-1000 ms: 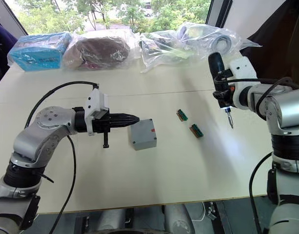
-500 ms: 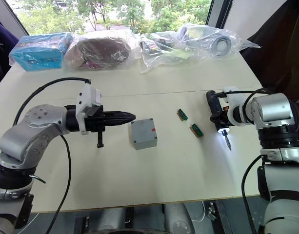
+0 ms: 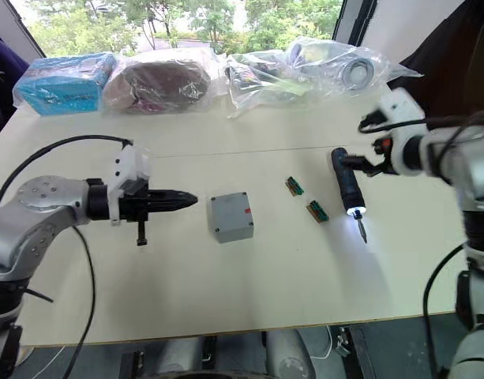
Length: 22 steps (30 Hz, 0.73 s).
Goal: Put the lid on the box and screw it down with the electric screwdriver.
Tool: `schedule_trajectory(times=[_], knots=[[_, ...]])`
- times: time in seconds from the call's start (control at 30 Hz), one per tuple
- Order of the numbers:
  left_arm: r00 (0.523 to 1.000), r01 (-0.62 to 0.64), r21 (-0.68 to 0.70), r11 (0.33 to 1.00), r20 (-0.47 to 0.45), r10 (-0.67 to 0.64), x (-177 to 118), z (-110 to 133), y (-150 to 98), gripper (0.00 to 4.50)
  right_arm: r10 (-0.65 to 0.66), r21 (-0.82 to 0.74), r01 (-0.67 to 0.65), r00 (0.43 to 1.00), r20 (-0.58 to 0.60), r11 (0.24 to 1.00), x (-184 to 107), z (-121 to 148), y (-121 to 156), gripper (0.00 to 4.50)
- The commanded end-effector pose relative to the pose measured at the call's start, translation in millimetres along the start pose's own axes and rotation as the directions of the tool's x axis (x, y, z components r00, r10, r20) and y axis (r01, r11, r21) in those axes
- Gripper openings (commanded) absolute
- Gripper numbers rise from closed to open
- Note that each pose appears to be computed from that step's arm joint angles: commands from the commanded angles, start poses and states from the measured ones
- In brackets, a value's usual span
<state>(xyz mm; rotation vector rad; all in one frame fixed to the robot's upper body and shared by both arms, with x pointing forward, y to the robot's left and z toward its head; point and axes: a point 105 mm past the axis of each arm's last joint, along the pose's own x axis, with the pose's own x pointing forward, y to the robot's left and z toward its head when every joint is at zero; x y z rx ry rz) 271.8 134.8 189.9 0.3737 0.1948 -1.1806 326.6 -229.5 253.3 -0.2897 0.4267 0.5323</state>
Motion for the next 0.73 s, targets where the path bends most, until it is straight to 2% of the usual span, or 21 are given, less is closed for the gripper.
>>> schedule_trajectory(times=[0.03,0.17,0.3,0.33,0.53,0.73], knots=[[0.999,-0.049,0.025,0.999,-0.016,0.049,-23.0,4.1,5.4,1.29,0.244,-0.079,-0.237,0.964,0.109,0.968,-31.3,14.3,40.0,4.50],[0.995,-0.077,0.002,0.997,-0.069,0.076,-42.5,-3.9,6.9,2.83,0.365,-0.108,-0.354,0.926,0.097,0.929,-56.6,3.6,57.7,4.50],[0.985,-0.104,-0.006,0.995,-0.142,0.102,-62.4,-12.4,5.0,4.29,0.360,-0.130,-0.351,0.931,0.055,0.927,-69.8,-14.9,59.5,4.50],[0.982,-0.123,-0.006,0.992,-0.146,0.121,-66.6,-11.2,6.1,4.46,0.359,-0.128,-0.351,0.933,0.043,0.928,-72.5,-21.0,58.8,4.50],[0.974,-0.159,-0.025,0.987,-0.165,0.153,-93.3,-4.8,-4.5,4.46,0.346,-0.130,-0.342,0.938,0.007,0.930,-84.6,-39.9,53.3,4.50],[0.972,-0.186,-0.031,0.982,-0.153,0.180,-94.5,-3.7,-8.4,4.46,0.363,-0.134,-0.358,0.932,0.017,0.924,-77.9,-43.0,52.1,4.50]])
